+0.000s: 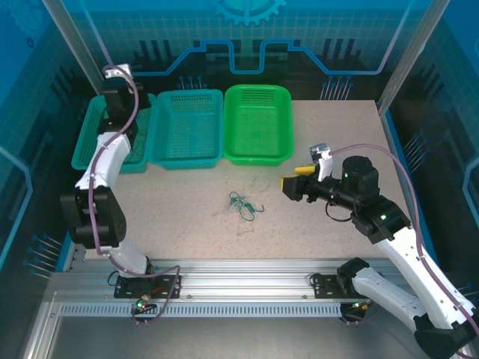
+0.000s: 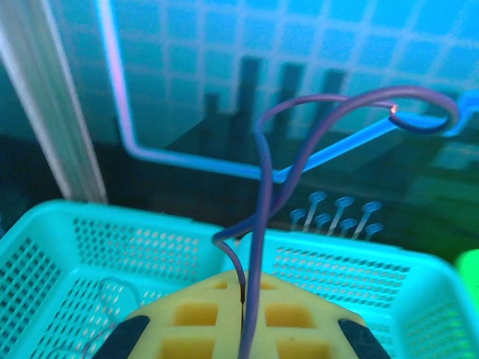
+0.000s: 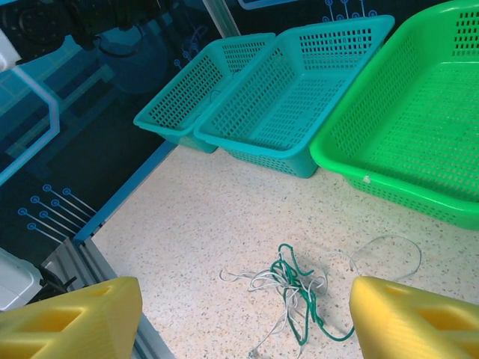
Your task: Untangle the cables
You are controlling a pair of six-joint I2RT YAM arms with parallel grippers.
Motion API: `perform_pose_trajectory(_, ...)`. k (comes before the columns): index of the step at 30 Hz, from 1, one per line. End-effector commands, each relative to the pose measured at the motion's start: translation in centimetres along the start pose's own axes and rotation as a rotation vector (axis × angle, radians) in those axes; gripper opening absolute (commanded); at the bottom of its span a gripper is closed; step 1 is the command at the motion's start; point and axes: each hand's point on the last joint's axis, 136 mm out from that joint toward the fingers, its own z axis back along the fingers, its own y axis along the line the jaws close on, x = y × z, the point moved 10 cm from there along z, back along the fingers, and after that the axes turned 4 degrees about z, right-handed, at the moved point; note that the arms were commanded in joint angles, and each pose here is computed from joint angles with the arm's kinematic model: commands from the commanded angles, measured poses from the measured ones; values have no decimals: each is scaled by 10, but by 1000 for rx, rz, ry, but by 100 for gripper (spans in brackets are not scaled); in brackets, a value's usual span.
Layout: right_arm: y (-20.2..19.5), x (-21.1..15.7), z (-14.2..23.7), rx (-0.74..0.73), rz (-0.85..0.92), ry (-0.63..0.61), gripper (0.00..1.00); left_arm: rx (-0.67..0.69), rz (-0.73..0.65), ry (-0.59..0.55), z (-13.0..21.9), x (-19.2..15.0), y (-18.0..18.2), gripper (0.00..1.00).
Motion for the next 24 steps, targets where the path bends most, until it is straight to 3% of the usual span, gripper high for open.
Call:
perform_pose_trajectory(1,0,2,0,-22,-1,-8,75,83,108,98,-17,-8,28,0)
perform_pose_trajectory(2,0,1,0,-29,-2,-7,75,89,132,118,-23,-13,36,7)
perform_pose_trajectory(4,-1,2,0,-45,-6,-5,76,111,186,145,-30,-21,53,36)
perform_pose_trajectory(6,-2,1,0,-62,-9,4,76,116,233,135,-26,-20,62,55)
perform_pose_trajectory(10,-8,-4,-3,-101,-24,21,77,61,310,32,5,-2,57,75)
perform_pose_trajectory(14,-13,-8,-10,-113,-43,40,77,-35,420,-10,39,14,46,74)
perform_pose_trajectory(17,-19,-13,-22,-125,-61,74,77,-201,502,7,69,10,21,72)
perform_pose_trajectory(24,-32,-30,-63,-122,-131,210,77,-547,357,157,143,-43,-71,72)
